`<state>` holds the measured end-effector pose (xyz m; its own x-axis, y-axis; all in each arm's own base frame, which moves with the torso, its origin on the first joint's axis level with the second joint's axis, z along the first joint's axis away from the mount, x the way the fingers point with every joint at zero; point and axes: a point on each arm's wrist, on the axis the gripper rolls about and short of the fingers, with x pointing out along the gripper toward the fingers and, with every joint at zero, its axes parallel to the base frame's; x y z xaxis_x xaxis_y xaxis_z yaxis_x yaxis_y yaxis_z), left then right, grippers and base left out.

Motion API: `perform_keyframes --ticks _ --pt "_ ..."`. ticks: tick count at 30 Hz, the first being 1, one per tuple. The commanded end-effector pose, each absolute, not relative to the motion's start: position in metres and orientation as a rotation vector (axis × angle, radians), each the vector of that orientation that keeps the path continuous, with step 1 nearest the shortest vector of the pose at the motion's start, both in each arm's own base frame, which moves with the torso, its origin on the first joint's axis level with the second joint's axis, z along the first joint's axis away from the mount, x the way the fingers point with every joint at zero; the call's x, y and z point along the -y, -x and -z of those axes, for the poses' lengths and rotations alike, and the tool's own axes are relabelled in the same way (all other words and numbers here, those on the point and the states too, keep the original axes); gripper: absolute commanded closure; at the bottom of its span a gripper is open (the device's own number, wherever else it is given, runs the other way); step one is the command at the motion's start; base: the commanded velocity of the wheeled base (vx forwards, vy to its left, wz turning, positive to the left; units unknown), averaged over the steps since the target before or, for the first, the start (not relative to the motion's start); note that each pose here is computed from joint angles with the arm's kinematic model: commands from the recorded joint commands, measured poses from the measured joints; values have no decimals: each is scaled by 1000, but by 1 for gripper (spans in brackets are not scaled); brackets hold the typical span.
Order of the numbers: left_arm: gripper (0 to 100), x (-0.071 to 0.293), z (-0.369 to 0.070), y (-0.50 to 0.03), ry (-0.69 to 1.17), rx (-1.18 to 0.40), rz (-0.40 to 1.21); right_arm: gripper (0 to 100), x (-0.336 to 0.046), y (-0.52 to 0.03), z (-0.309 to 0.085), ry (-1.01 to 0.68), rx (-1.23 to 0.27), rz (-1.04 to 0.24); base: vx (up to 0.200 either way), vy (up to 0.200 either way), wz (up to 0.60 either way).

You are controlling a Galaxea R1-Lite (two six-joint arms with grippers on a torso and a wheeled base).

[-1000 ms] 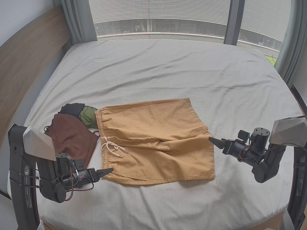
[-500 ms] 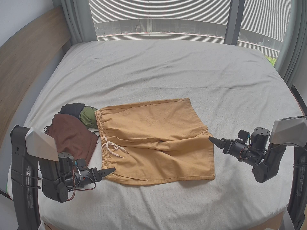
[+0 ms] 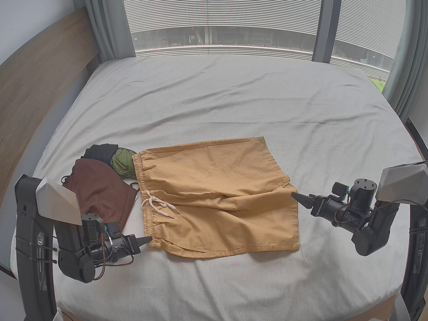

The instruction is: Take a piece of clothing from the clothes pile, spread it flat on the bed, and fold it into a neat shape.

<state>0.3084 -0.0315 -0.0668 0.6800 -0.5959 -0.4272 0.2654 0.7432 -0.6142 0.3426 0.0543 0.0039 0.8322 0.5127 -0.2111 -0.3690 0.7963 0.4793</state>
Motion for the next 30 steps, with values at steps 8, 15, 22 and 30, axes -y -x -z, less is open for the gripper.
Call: perform_keyframes --ticks 8,15,22,30 --pt "100 26 66 -308 550 -654 495 0 -55 -323 18 -407 -454 -487 0 0 0" --pt "100 21 64 -308 555 -646 480 0 -54 -305 44 -374 -574 -500 0 0 0" --pt "100 20 65 -307 557 -651 477 0 -51 -302 56 -379 -618 -486 0 0 0" --pt "100 20 66 -307 556 -653 477 0 -55 -292 65 -398 -679 -523 0 0 0"
